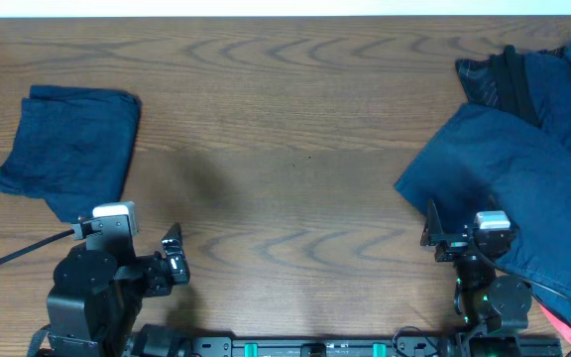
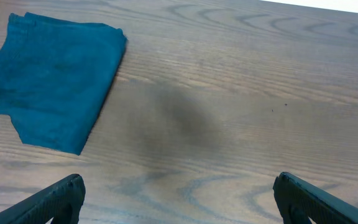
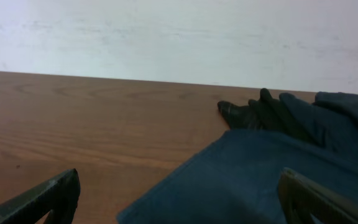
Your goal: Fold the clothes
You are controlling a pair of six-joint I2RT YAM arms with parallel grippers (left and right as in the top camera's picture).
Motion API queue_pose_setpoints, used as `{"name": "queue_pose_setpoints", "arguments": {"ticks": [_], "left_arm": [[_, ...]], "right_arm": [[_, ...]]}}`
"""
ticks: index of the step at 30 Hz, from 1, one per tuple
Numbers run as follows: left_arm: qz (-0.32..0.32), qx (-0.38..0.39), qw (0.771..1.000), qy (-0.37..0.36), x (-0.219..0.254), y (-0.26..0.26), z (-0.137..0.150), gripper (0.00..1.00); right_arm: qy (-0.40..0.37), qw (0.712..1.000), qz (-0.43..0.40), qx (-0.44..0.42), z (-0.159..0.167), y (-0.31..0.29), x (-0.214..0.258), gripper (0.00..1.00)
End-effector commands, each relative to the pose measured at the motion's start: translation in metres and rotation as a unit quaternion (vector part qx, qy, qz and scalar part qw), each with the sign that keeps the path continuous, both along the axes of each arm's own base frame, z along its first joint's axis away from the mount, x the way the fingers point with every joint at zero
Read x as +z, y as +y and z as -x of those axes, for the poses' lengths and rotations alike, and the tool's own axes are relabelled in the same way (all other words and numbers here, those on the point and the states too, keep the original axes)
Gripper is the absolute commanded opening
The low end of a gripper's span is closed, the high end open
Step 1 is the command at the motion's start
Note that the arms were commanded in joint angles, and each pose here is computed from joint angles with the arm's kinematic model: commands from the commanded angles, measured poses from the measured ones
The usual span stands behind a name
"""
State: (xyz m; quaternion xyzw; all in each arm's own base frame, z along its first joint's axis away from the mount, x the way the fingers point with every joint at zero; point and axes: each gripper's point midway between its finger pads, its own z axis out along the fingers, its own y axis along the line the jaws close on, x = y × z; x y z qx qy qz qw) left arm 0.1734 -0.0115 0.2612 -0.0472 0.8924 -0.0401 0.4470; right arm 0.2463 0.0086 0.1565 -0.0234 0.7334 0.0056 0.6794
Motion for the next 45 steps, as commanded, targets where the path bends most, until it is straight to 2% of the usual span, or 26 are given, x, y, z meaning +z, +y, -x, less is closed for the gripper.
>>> {"name": "queue_pose_setpoints", "arguments": {"ticks": [1,4,35,39,45], "left_arm": [[0.002,0.010,1.000,0.005,-0.003,0.002,-0.001,0.98],[0.002,0.010,1.000,0.005,-0.003,0.002,-0.001,0.98],[0.001,0.011,1.000,0.005,-0.003,0.003,-0.001,0.98],[0.023,-0.012,1.000,0.015,-0.007,-0.007,0.003,0.98],[0.023,0.056,0.998,0.023,-0.018,0.016,0.002,0.98]], "right_arm": [[0.001,1.000,0.015,-0.006,0.000,-0.003,-0.001,0.99],[-0.001,1.000,-0.008,-0.006,0.000,-0.003,0.000,0.99],[0.000,1.000,-0.008,-0.006,0.000,-0.003,0.000,0.99],[-0.001,1.000,-0.008,-0.006,0.000,-0.003,0.000,0.99],[0.000,1.000,-0.008,-0.006,0.000,-0.003,0.000,0.99]]}}
